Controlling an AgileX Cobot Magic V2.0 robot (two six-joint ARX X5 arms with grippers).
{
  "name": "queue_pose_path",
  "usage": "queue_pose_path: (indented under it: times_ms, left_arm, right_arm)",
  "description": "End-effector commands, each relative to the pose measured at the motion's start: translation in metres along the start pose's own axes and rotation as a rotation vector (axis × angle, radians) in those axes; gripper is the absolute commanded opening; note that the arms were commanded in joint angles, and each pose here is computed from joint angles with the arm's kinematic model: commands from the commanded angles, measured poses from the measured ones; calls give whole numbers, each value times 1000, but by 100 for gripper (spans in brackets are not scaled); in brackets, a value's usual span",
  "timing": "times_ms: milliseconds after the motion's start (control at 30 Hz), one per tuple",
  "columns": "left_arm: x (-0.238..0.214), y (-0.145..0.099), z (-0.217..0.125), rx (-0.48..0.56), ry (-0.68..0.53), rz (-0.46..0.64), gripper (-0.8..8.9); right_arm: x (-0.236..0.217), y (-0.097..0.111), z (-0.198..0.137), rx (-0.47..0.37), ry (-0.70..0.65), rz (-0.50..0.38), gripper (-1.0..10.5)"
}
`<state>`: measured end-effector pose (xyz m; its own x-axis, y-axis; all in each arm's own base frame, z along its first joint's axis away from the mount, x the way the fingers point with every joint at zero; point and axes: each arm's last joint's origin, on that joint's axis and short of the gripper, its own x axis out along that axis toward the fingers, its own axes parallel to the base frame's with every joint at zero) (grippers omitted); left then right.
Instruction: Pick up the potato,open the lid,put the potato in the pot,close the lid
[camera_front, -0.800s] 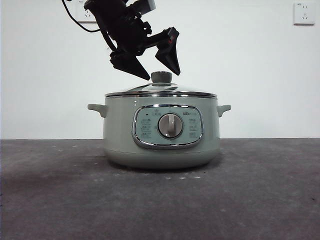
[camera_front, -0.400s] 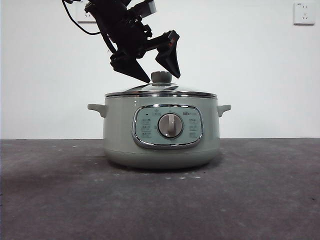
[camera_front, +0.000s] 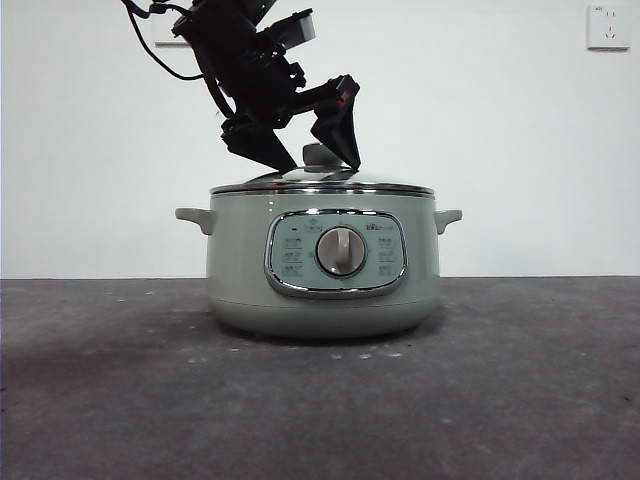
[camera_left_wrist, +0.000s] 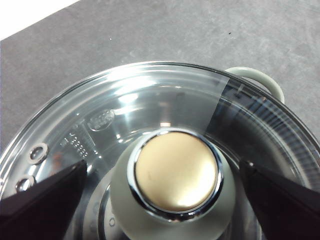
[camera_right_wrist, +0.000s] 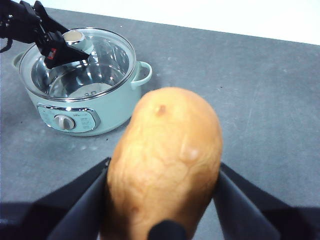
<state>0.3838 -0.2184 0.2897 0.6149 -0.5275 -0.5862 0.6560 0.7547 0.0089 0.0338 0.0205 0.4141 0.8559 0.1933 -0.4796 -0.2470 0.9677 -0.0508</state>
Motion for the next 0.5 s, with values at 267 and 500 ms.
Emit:
queue_pose_path:
  times_ms: [267, 500]
  left_arm:
    - [5, 0, -3, -1, 17, -4, 31]
    - [4, 0, -3, -2, 18, -4, -9]
  right_arm:
    - [0, -1, -2, -1, 12, -11, -11]
    - [0, -1, -2, 1, 12, -11, -11]
